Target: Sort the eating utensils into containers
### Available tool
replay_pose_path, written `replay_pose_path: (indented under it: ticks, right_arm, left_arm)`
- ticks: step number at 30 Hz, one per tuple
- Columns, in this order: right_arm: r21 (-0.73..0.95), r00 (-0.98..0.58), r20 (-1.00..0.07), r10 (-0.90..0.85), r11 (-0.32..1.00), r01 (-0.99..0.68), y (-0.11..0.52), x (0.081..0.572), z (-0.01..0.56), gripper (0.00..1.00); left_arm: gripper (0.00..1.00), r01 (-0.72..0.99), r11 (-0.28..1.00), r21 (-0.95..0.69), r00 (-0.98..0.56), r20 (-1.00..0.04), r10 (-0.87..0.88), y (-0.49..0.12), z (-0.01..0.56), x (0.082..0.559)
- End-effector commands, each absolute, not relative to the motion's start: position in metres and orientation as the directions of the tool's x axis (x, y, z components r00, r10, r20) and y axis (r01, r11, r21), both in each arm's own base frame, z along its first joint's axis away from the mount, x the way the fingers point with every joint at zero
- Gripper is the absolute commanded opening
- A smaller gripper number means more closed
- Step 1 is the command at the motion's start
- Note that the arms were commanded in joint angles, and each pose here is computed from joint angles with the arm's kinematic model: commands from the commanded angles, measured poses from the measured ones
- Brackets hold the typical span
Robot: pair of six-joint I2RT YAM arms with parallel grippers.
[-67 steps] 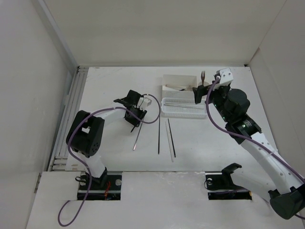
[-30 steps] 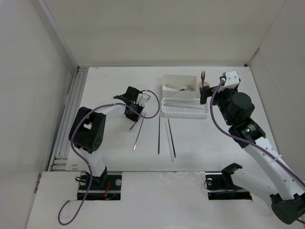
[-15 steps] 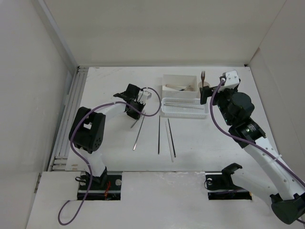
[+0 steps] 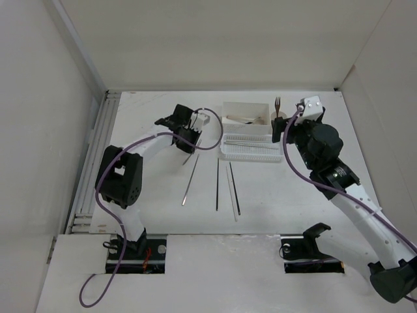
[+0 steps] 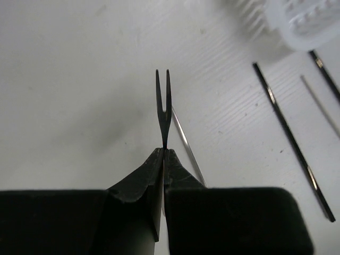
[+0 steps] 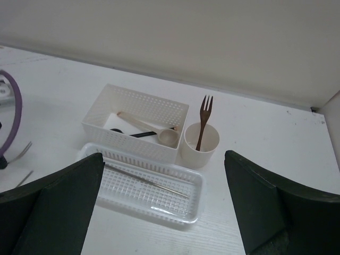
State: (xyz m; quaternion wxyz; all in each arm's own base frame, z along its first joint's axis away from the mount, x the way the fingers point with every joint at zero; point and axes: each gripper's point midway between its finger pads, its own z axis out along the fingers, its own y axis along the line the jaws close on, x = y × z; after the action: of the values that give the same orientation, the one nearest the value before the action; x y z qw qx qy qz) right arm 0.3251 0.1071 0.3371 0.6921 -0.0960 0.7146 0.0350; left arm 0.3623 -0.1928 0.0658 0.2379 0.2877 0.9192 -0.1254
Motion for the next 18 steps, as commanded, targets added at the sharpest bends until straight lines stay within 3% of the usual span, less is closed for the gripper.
replay_pose_path:
  ticks: [1, 12, 18]
  right_arm:
    - [-0.071, -0.001, -0.997, -0.073, 0.980, -0.188, 0.113, 0.330, 0.349, 1.00]
    - [-0.008, -0.003, -1.000, -0.009, 0.938, -0.346, 0.138, 0.355, 0.369, 1.00]
    - [0.287, -0.078, -0.955, 0.286, 0.830, -0.479, 0.174, 0.369, 0.390, 1.00]
  left_arm:
    - [0.00, 0.606, 0.788, -0.105, -0.673, -0.596, 0.438, -0.206, 0.116, 0.383]
    - [0.00, 0.639, 0.769, -0.036, -0.508, -0.769, 0.387, -0.227, 0.235, 0.430]
    - [0.00, 0.681, 0.732, 0.006, -0.412, -0.823, 0.390, -0.251, 0.276, 0.434]
